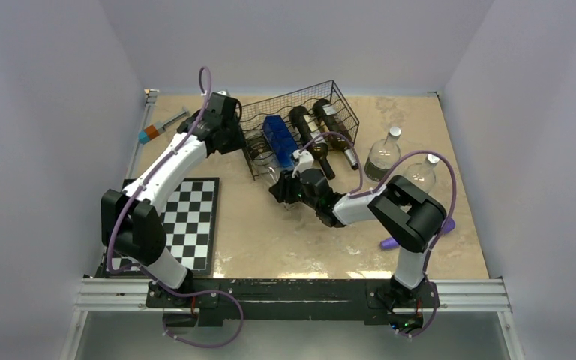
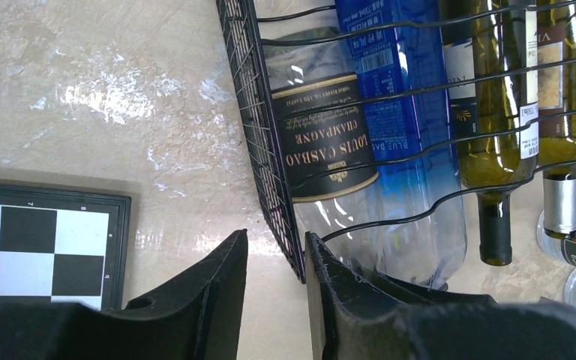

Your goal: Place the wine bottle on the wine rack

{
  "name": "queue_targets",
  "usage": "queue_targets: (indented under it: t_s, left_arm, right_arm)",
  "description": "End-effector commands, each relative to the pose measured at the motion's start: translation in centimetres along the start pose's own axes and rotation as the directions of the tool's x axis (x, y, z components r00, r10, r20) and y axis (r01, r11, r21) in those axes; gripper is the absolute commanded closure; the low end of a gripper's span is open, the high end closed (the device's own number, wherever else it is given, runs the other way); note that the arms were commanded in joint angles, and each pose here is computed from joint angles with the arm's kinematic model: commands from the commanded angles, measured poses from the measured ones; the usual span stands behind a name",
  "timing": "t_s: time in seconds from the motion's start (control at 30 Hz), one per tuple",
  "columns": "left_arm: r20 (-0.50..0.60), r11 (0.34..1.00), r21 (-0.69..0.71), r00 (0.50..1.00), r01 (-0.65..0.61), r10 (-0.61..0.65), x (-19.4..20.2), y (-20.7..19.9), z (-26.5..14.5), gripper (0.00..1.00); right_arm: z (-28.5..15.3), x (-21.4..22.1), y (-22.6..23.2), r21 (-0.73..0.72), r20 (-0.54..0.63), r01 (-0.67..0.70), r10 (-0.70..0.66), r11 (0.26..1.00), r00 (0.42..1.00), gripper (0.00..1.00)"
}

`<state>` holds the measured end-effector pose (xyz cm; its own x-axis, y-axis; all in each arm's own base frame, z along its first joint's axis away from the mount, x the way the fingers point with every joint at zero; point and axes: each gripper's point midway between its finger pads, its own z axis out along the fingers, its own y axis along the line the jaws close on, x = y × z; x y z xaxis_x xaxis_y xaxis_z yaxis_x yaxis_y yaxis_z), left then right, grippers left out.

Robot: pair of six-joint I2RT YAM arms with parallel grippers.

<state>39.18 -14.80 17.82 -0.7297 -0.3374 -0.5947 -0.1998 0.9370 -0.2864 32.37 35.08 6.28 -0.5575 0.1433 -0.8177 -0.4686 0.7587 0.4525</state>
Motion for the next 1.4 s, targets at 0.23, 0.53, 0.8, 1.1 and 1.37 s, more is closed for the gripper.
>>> queue_targets:
  t_s: [0.23, 0.53, 0.8, 1.1, 1.37]
  left_arm:
    - [0.042, 1.000, -0.004, 0.999, -0.020, 0.020, -2.0, 0.0, -2.8, 0.59]
    - [0.041, 1.000, 0.005, 0.999, -0.016, 0.015, -1.8, 0.2, -3.7, 0.59]
    - [0.055, 1.000, 0.026, 0.998, -0.013, 0.011, -1.3, 0.5, -4.6, 0.58]
    - [0.060, 0.999, 0.037, 0.998, -0.016, 0.013, -0.9, 0.7, -5.2, 0.58]
    - [0.060, 0.999, 0.044, 0.998, -0.011, 0.008, -0.6, 0.8, -5.4, 0.58]
  right_arm:
    - [2.8, -15.1, 3.7, -0.034, 0.461, -0.094, 0.099, 0.995, 0.882, 1.00]
    - [5.3, -14.1, 4.4, -0.027, 0.419, -0.121, 0.121, 0.992, 0.900, 1.00]
    - [6.0, -14.5, 3.7, 0.012, 0.433, -0.277, 0.245, 0.961, 0.867, 1.00]
    - [6.6, -15.6, 6.6, 0.001, 0.411, -0.347, 0.316, 0.938, 0.855, 1.00]
    - [8.3, -13.3, 6.5, 0.048, 0.375, -0.352, 0.310, 0.935, 0.874, 1.00]
